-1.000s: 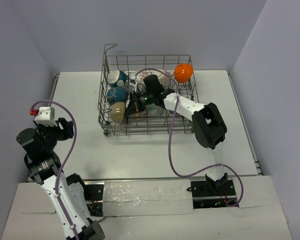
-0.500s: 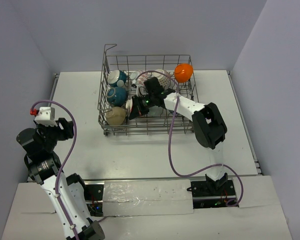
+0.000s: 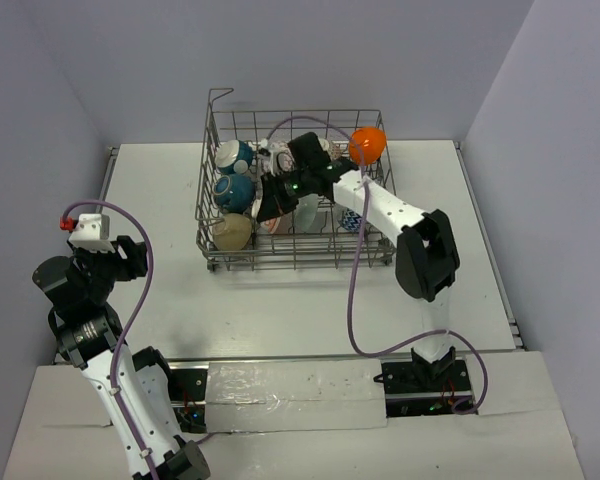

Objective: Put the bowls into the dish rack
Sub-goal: Reset both arms

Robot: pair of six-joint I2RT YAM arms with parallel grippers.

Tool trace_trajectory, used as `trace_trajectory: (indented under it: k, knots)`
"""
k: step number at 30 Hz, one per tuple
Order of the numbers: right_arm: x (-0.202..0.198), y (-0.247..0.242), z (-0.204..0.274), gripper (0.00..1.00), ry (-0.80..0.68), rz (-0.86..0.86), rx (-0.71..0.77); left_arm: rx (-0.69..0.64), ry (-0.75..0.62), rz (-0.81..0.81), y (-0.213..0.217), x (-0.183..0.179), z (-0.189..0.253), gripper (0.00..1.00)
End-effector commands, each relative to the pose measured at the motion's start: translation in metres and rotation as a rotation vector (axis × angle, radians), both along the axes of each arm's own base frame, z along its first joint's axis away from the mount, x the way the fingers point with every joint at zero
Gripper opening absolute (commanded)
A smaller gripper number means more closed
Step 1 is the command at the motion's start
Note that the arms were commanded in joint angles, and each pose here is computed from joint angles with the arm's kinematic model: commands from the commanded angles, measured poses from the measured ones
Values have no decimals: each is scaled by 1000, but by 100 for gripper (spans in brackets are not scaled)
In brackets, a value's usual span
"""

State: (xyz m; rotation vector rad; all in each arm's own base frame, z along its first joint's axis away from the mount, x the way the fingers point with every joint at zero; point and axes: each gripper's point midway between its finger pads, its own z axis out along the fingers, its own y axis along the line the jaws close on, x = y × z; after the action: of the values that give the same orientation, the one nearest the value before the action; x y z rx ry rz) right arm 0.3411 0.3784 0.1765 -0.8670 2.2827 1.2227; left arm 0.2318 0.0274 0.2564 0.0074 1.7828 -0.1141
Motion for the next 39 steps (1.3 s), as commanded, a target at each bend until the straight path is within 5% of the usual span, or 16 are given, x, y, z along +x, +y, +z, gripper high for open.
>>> trace_trajectory:
  k: [1,6,9,19,32,39]
  knots:
    - [4,-20,98,17,-279,-4,30,1,-16,-10,-1,1,2,69]
    - [18,-57,131,26,-495,-104,-99,1,-20,-13,-2,1,4,69]
    - [12,-92,164,46,-620,-220,-120,2,-19,-23,-3,0,3,69]
    - [-13,-222,198,74,-948,-594,-283,6,-31,-42,-7,-1,7,69]
    - [-66,-309,99,84,-865,-718,-409,-16,-18,-54,-7,3,5,68]
    - [-73,-324,96,91,-873,-782,-299,-18,-27,-51,-8,3,7,68]
